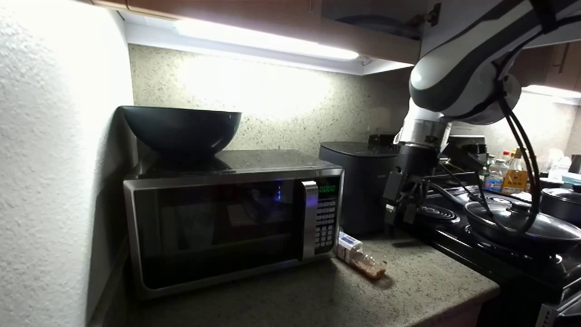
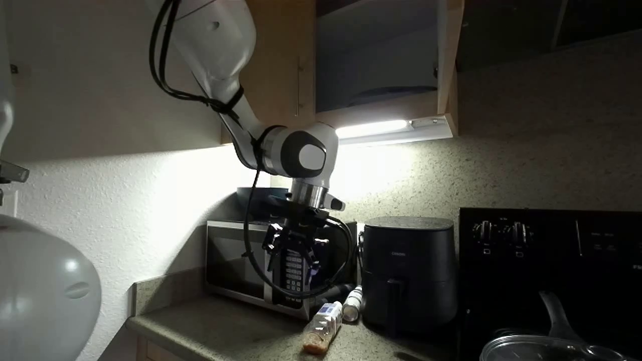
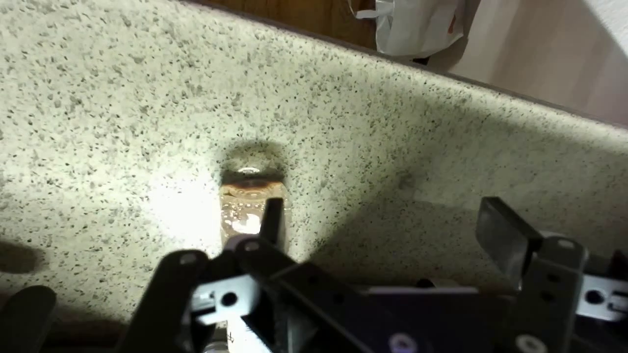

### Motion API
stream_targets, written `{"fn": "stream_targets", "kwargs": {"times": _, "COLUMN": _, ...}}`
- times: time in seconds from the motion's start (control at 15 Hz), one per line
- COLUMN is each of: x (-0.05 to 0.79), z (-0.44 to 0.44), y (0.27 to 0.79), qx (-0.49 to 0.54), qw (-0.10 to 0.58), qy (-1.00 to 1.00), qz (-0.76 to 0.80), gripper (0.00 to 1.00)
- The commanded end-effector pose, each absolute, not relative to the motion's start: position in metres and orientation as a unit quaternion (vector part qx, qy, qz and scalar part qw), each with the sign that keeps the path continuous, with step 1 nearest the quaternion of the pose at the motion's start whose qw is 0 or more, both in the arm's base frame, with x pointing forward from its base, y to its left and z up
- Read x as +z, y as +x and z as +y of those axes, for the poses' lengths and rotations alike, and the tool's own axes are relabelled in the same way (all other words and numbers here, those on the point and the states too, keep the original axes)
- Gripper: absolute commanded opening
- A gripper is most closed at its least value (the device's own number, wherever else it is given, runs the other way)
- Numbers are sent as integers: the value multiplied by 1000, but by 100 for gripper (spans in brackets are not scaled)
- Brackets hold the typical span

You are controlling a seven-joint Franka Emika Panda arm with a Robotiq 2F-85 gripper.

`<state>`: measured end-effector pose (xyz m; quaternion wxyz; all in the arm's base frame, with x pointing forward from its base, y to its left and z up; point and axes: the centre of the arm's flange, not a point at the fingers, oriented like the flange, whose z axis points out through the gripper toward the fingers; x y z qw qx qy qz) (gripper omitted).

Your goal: Pick up the bottle and position it inside the wall cabinet

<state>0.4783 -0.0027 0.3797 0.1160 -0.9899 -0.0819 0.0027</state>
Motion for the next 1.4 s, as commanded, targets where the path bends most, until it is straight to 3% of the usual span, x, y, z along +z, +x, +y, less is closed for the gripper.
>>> {"fn": "stream_targets", "kwargs": {"times": 0.0, "x": 377, "z": -5, "y": 482, "qx": 6, "qw": 115, "qy": -990, "qz": -80, "gripper": 100}}
{"fn": "stream_targets", "kwargs": {"times": 0.33, "x": 371, "z": -6, "y": 491, "qx": 4, "qw": 116, "qy": -990, "qz": -78, "gripper": 100}}
{"fn": "stream_targets", "kwargs": {"times": 1.27, "x": 268, "z": -45, "y": 599, "qx": 84, "qw": 124, "qy": -986, "qz": -78, "gripper": 100}}
{"fn": "stream_targets", "kwargs": {"times": 1.33, "x": 282, "z": -37, "y": 574, "qx": 67, "qw": 113, "qy": -990, "qz": -55, "gripper": 100}}
